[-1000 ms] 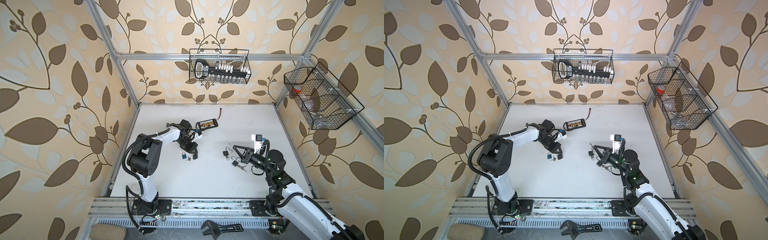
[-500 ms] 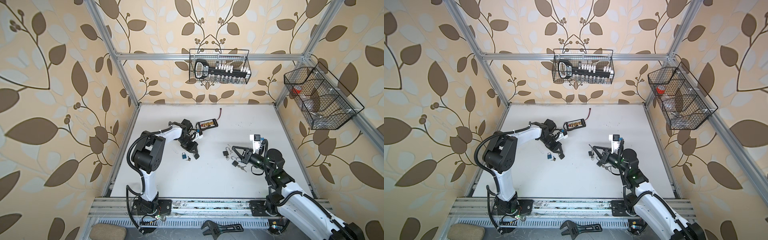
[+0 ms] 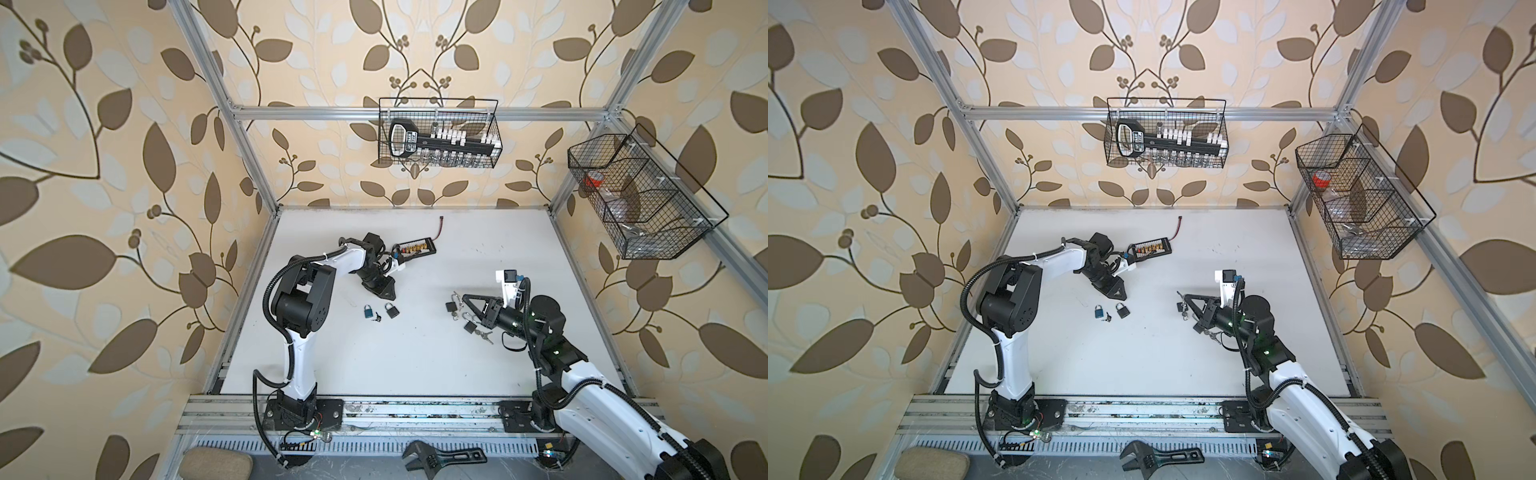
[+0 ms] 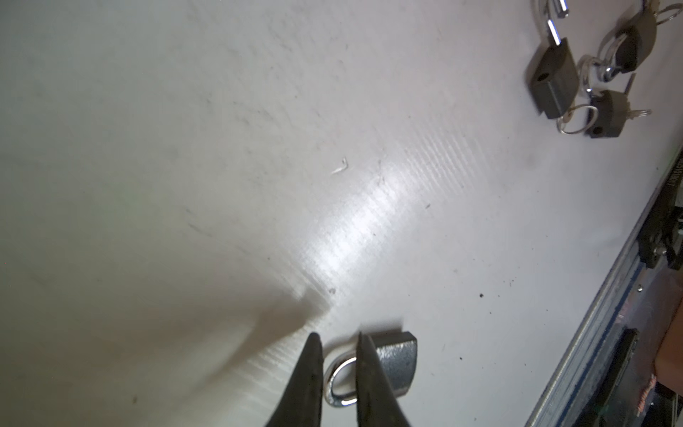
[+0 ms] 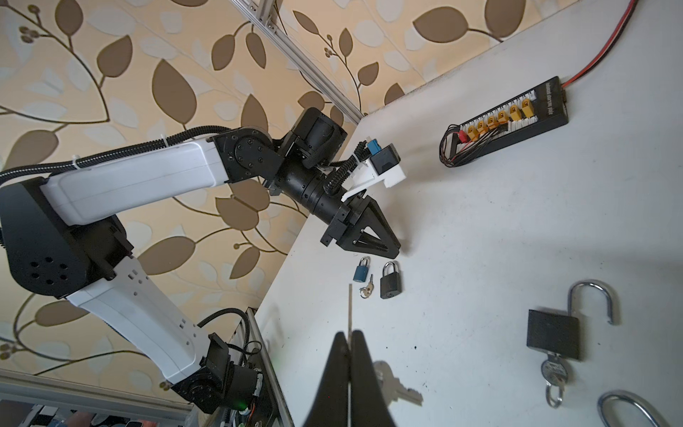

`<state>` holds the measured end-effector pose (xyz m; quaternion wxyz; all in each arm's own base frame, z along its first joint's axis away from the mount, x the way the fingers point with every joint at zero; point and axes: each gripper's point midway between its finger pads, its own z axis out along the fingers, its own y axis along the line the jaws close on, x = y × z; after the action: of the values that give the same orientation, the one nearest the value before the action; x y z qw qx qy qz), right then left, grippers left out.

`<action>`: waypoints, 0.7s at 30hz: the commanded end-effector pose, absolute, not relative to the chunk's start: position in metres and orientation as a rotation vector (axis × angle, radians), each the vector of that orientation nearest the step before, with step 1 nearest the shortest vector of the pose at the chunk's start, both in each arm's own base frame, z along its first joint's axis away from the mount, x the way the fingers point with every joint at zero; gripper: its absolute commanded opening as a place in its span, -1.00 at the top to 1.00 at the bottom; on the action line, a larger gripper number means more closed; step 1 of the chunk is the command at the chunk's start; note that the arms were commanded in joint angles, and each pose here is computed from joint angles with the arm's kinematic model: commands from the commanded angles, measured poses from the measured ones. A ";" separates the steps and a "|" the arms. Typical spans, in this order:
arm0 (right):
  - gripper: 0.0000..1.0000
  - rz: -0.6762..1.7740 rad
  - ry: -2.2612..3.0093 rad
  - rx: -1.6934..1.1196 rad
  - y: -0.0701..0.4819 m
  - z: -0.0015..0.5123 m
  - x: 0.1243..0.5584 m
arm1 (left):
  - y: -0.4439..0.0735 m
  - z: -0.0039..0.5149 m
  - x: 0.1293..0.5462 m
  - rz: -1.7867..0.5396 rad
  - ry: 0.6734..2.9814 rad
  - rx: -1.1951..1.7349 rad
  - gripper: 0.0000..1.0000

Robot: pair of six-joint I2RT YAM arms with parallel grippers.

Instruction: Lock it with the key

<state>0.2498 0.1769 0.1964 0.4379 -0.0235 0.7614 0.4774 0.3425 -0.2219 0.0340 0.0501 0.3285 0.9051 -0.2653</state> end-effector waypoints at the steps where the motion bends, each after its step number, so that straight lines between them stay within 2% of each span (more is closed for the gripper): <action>1: 1.00 1.153 1.883 -0.102 0.178 0.208 0.253 | -0.227 0.047 0.347 -0.857 2.721 1.019 0.63; 6: 1.00 0.985 1.993 -0.204 0.188 0.192 0.253 | -0.234 0.091 0.368 -0.833 2.608 0.893 0.53; 11: 1.00 0.793 2.048 -0.306 0.218 0.178 0.248 | -0.222 0.154 0.388 -0.725 2.488 0.611 0.38; 12: 1.00 0.765 2.064 -0.325 0.227 0.171 0.246 | -0.220 0.165 0.387 -0.727 2.466 0.563 0.25; 18: 1.00 0.782 2.118 -0.268 0.273 0.143 0.246 | -0.202 0.213 0.360 -0.768 2.300 0.335 -0.10; 21: 1.00 0.823 2.140 -0.226 0.296 0.130 0.250 | -0.185 0.216 0.342 -0.738 2.278 0.218 -0.32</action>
<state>0.2297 0.2780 0.1114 0.3706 -0.1408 0.8650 0.3076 0.3432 -0.2002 0.2112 0.3341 0.1567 0.8836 -0.2884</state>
